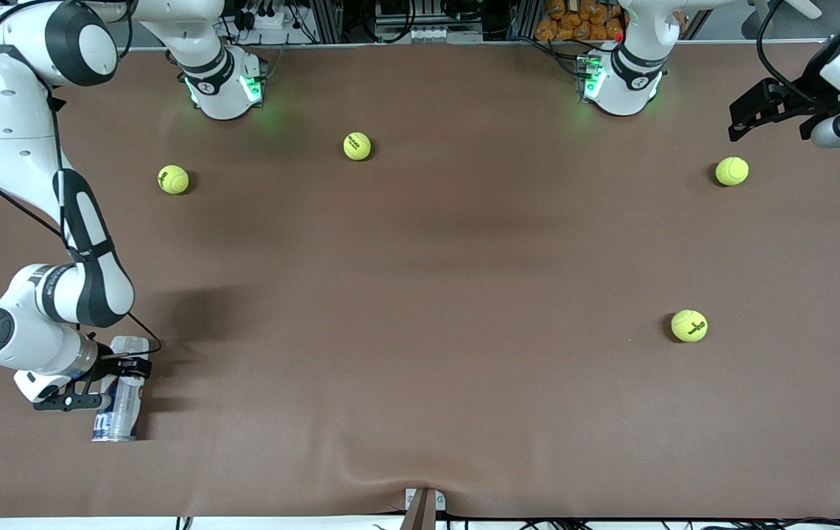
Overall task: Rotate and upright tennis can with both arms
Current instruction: 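Carry the can with the right gripper to the table center, lay it down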
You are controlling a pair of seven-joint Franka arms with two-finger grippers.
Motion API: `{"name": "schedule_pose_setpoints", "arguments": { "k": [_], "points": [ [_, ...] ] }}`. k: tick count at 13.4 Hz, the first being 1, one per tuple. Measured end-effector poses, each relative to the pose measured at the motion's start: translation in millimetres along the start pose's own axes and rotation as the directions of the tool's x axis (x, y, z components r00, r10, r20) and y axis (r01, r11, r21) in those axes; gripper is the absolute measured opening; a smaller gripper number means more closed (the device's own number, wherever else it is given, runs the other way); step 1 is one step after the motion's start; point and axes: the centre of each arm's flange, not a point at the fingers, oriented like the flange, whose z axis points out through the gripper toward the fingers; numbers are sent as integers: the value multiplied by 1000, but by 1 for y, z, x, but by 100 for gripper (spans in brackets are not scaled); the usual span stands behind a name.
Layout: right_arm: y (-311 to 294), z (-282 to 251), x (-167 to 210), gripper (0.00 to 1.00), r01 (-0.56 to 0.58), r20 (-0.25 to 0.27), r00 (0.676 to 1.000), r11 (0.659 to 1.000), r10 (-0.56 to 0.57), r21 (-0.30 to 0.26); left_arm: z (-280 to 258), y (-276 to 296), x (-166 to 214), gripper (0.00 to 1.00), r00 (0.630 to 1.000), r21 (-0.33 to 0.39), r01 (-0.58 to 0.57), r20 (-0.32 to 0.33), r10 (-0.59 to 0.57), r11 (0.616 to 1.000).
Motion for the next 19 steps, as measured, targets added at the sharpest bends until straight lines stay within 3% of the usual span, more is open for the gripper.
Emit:
{"name": "schedule_pose_setpoints", "arguments": {
  "k": [3, 6, 7, 11, 13, 14, 16, 19],
  "points": [
    [-60, -52, 20, 72, 209, -18, 978, 976, -209, 54, 0, -1, 0, 100, 1000, 0, 1, 0, -1, 1000],
    [-168, -106, 31, 74, 411, -59, 912, 903, -407, 128, 1, -1, 1, 100, 1000, 0, 1, 1, -1, 1000],
    [-209, -112, 30, 74, 494, -74, 869, 858, -489, 139, 1, -1, 1, 100, 1000, 0, 1, 1, -1, 1000],
    [-344, -108, 11, 74, 768, -99, 639, 626, -763, 135, 2, 0, 1, 100, 1000, 0, 1, 3, -1, 1000],
    [-410, -109, -4, 74, 861, -89, 509, 505, -856, 59, 3, 0, 2, 100, 1000, 0, 1, 6, -1, 1000],
    [-447, -109, -17, 74, 900, -83, 436, 436, -896, 21, 3, 0, 2, 100, 1000, 0, 0, 6, 0, 1000],
    [-520, -105, -51, 75, 950, -76, 311, 312, -948, -4, 4, 1, 3, 100, 1000, 0, -1, 8, 1, 1000],
    [-604, -92, -106, 75, 985, -98, 168, 171, -981, -20, 6, 1, 4, 100, 1000, 0, -3, 13, 3, 1000]
  ]
}}
